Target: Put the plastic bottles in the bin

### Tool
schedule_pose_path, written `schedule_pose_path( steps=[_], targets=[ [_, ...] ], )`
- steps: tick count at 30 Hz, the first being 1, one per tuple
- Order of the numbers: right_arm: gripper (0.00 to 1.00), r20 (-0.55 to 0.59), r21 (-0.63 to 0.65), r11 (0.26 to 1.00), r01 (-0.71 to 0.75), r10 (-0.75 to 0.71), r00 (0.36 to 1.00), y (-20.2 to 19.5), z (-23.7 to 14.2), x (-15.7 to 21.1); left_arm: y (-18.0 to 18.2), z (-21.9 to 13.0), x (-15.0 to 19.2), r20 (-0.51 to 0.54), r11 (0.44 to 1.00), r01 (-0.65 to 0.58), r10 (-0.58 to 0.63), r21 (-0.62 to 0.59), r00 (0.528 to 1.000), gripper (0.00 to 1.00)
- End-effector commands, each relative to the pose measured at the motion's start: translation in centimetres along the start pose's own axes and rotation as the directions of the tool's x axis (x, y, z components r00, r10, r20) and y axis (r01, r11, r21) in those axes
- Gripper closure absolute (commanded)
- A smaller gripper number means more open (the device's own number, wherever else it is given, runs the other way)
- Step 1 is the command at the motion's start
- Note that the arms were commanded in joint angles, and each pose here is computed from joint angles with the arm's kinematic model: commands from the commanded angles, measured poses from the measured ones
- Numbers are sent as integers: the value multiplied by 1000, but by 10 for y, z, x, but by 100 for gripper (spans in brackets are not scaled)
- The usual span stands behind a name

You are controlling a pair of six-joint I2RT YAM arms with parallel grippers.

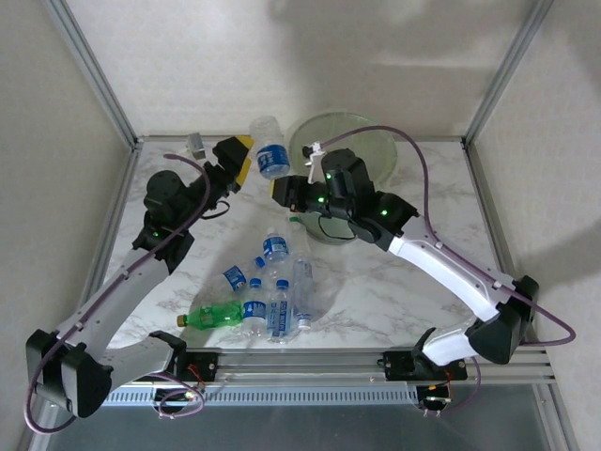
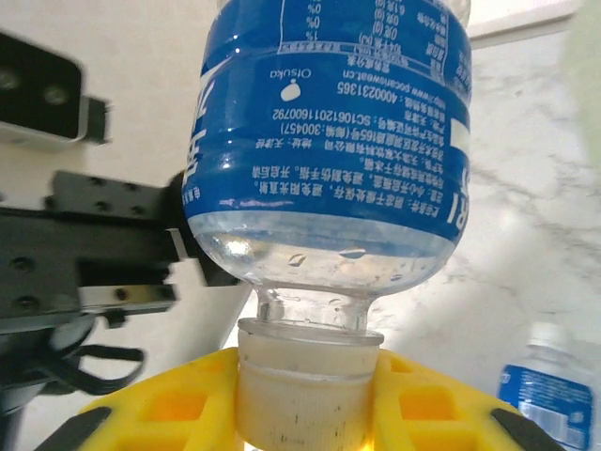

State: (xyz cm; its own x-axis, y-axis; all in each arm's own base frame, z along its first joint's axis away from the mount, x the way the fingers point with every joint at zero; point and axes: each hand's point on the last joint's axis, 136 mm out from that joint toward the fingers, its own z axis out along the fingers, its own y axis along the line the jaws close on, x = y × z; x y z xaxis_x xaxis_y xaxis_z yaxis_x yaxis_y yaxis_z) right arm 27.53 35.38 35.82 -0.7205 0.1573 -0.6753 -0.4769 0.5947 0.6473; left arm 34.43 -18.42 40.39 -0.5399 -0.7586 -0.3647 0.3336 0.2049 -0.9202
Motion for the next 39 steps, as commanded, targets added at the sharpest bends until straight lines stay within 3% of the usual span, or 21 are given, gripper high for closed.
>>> schedule_pose_path(
  steps=[1,11,24,26,32,39],
  targets=[
    [81,104,77,997,18,-26,994,-8,-35,-33,-10,-12,-15,67,992,-104,109,-68,992,0],
    [80,139,292,955,-54,13,990,-80,-69,-54,23,-25,-28,137,976,-68,97,-208,986,1],
    [75,90,331,941,-63,35,995,-104,-51,-59,47,-30,-22,85,951,-95,125,-293,988,0],
    [70,91,337,939,-60,31,995,-104,-50,-61,53,-32,-21,81,944,-94,126,-317,989,0],
    [36,118,313,949,-47,11,993,-93,-56,-71,79,-41,-18,55,898,-106,143,-427,988,1],
    [26,113,223,975,18,-44,993,-63,-63,-62,101,-57,-9,-23,829,-167,183,-534,983,5]
  ],
)
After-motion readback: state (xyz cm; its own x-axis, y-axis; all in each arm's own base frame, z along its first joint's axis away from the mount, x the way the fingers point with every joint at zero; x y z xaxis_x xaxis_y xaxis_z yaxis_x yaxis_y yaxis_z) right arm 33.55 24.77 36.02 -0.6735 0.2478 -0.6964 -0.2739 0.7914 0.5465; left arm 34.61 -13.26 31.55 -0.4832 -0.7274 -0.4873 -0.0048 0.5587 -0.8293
